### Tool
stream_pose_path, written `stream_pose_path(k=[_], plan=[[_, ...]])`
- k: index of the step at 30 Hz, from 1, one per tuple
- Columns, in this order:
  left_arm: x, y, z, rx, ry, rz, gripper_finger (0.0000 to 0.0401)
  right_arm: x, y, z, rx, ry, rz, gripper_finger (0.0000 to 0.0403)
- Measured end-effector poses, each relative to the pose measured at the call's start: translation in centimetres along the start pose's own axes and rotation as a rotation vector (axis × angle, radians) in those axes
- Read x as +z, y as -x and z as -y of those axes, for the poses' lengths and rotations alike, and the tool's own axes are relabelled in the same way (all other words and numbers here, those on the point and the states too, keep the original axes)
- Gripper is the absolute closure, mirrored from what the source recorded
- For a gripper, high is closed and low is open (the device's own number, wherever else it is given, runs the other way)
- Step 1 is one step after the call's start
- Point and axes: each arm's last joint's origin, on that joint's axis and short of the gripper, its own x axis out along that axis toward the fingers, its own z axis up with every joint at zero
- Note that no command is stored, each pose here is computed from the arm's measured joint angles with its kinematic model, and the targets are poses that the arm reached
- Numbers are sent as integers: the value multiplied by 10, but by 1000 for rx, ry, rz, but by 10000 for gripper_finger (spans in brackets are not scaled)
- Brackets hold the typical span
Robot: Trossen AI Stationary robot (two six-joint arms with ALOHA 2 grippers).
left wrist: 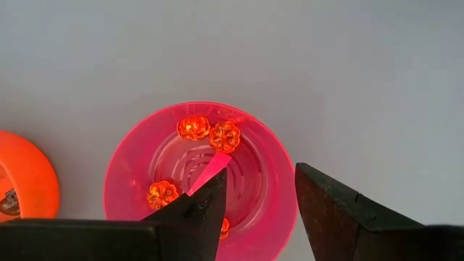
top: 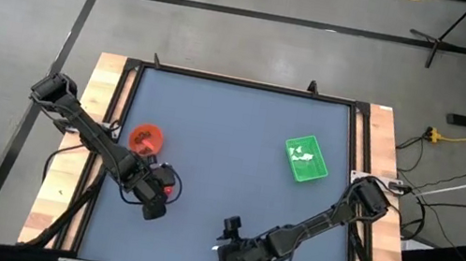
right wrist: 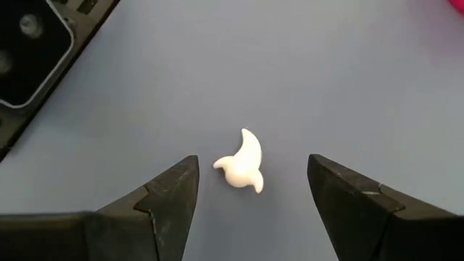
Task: Sort Halloween decoration
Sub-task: Put the white ghost toy into the green bin
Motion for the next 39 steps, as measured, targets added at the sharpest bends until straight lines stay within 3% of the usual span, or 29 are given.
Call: stream_pose_path(k=[23, 39], plan=[[0, 0, 0, 0, 0, 0, 254, -4, -12, 12, 75, -55, -26, 147], [0, 0, 0, 0, 0, 0, 254, -4, -12, 11, 83, -53, -26, 237]])
